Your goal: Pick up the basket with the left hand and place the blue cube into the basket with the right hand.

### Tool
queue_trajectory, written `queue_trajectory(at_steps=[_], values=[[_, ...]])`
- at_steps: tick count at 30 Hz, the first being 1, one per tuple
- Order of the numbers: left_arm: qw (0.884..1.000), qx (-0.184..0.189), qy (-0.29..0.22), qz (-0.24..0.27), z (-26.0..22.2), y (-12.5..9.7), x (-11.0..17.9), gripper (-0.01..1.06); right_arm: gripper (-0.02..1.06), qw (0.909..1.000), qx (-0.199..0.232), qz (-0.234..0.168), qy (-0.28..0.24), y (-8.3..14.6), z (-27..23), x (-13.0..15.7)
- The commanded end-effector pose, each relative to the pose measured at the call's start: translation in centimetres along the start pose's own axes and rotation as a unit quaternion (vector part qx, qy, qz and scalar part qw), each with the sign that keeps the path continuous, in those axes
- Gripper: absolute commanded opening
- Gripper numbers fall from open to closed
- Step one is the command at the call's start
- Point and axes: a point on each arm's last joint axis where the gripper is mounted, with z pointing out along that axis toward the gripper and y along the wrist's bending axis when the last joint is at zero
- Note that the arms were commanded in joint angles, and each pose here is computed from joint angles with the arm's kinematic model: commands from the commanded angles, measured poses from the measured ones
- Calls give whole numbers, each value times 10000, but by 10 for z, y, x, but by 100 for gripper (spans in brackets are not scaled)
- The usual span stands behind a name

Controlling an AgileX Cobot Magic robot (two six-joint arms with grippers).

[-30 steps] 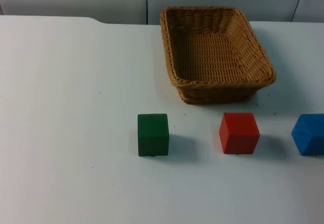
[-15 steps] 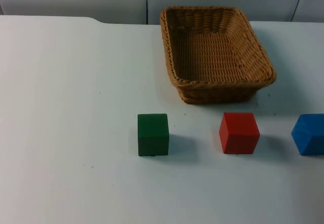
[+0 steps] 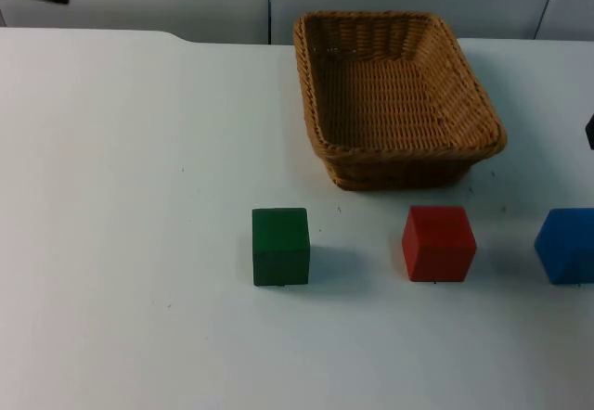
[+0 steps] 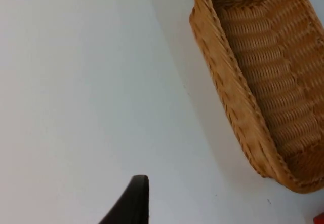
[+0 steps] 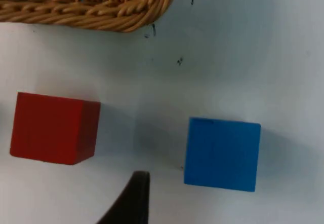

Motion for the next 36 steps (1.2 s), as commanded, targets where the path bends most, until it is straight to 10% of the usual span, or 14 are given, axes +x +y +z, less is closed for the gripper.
queue_trajectory(at_steps=[1, 36], values=[[9998, 157, 82, 35, 18, -4, -5, 105, 103, 10000, -32, 5, 49, 1, 7, -2], [9863, 1003, 1304, -77, 205, -24, -13, 104, 103, 9990, -140, 120, 398, 4, 32, 0]])
